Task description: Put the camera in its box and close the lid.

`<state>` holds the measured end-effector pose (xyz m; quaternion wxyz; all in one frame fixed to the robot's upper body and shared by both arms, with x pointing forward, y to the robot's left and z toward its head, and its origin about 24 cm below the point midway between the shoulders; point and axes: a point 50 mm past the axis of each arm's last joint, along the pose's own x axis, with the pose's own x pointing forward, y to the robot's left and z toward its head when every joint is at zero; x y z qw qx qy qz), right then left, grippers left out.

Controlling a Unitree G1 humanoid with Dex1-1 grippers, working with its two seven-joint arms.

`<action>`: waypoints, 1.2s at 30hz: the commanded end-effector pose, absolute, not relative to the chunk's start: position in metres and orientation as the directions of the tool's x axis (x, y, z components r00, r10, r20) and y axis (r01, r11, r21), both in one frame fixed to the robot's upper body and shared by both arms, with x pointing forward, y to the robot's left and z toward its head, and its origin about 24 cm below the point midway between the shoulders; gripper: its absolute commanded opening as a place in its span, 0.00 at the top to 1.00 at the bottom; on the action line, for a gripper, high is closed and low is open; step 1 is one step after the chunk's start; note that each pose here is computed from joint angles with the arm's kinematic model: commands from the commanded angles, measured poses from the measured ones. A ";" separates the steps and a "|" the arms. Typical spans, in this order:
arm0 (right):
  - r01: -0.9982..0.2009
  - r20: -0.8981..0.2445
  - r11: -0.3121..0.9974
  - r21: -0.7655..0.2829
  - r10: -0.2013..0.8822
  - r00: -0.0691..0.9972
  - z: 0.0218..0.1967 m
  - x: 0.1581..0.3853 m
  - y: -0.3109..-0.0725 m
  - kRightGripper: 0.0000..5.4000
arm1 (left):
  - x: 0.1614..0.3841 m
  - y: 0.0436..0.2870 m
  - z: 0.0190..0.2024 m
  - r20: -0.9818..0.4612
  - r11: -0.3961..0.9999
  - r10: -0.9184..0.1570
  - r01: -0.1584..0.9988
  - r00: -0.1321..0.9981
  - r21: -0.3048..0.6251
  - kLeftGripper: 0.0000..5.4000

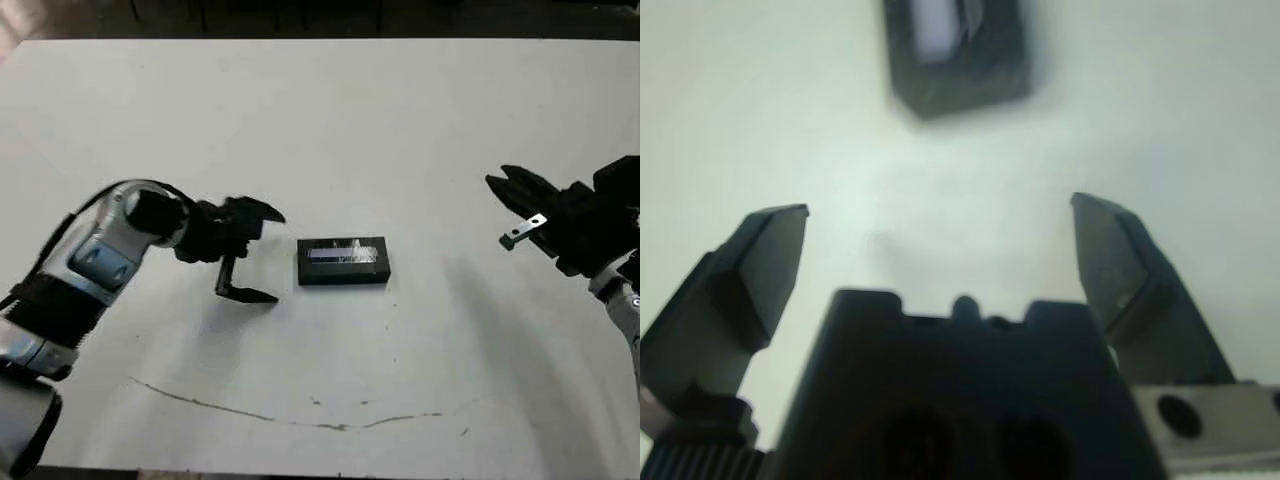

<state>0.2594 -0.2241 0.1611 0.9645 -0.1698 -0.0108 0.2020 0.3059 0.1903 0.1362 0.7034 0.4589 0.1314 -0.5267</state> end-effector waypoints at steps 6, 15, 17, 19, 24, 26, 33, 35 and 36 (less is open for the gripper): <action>-0.396 -0.054 0.862 -0.318 0.400 0.915 0.154 0.261 -0.219 1.00 | 0.296 0.196 0.159 -0.321 0.405 -0.544 0.578 0.775 0.709 0.20; -0.408 -0.041 0.860 -0.307 0.416 0.908 0.152 0.265 -0.209 1.00 | 0.275 0.153 0.171 0.011 0.715 -0.549 0.464 0.836 0.523 0.61; -0.406 -0.040 0.864 -0.299 0.413 0.910 0.152 0.265 -0.207 1.00 | 0.270 0.142 0.170 0.043 0.748 -0.576 0.505 0.816 0.432 0.70; -0.405 -0.039 0.866 -0.293 0.412 0.910 0.153 0.264 -0.206 1.00 | 0.264 0.131 0.168 0.060 0.763 -0.591 0.534 0.804 0.364 0.78; -0.404 -0.041 0.868 -0.289 0.410 0.911 0.151 0.265 -0.207 1.00 | 0.254 0.100 0.153 0.029 0.792 -0.576 0.550 0.817 0.265 1.00; -0.403 -0.040 0.869 -0.287 0.409 0.912 0.151 0.264 -0.207 1.00 | 0.252 0.089 0.145 -0.011 0.796 -0.569 0.553 0.822 0.246 1.00; -0.398 -0.029 0.869 -0.293 0.408 0.913 0.152 0.263 -0.208 1.00 | 0.249 0.069 0.119 -0.173 0.782 -0.588 0.610 0.790 0.125 1.00; -0.397 -0.032 0.868 -0.297 0.406 0.913 0.151 0.262 -0.209 1.00 | 0.247 0.066 0.114 -0.212 0.780 -0.589 0.617 0.780 0.104 1.00; -0.396 -0.033 0.868 -0.300 0.405 0.914 0.151 0.262 -0.209 1.00 | 0.246 0.065 0.111 -0.232 0.779 -0.588 0.620 0.775 0.097 1.00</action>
